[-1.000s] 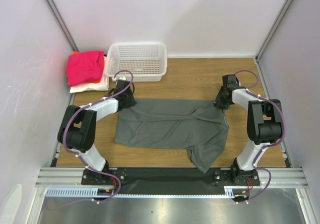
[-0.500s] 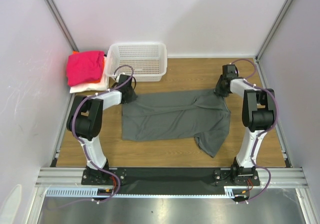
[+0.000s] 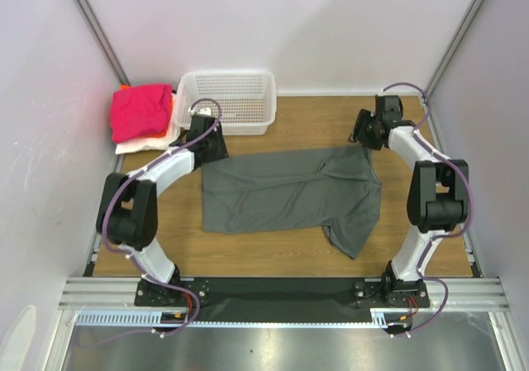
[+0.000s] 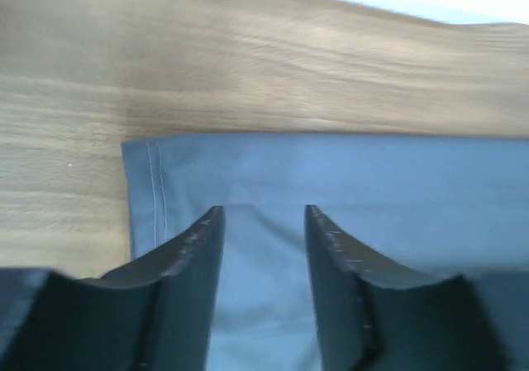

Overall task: Fold and stack the t-shirts
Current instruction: Fold the tshirt

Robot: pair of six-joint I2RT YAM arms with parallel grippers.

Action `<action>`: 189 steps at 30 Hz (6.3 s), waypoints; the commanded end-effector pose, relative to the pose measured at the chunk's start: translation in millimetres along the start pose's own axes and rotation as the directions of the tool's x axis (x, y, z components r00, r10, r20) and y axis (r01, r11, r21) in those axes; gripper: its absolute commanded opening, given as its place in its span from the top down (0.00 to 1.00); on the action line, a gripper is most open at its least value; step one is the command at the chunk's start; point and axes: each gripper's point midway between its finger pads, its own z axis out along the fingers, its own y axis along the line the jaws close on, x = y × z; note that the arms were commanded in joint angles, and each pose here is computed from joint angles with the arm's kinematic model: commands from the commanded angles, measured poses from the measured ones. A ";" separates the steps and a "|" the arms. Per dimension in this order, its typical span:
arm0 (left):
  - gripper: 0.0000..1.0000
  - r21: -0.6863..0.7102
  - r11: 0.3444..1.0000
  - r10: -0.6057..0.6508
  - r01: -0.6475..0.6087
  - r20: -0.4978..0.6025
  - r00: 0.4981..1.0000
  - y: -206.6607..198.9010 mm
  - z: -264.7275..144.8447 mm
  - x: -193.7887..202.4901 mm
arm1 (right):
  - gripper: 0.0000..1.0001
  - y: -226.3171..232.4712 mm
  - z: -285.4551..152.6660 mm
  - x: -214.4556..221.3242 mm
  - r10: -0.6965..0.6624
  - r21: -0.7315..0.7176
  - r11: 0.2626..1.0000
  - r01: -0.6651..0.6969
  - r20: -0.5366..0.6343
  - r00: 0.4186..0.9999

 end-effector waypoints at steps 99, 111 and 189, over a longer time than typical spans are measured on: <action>0.16 0.052 0.990 0.120 -0.129 0.154 0.981 -35.8 -52.2 -12.5 | 0.29 47.2 20.7 66.0 -0.290 0.185 0.922 0.339 -0.249 0.924; 0.09 0.140 0.977 0.160 -0.161 0.025 0.987 -72.5 -11.1 19.3 | 0.21 40.8 11.9 79.2 -0.342 0.327 0.844 0.425 -0.283 0.896; 0.10 0.086 0.983 -0.152 0.161 -0.101 0.983 -34.7 38.7 50.0 | 0.03 -2.2 -20.7 88.6 -0.036 0.436 0.896 0.081 -0.109 0.993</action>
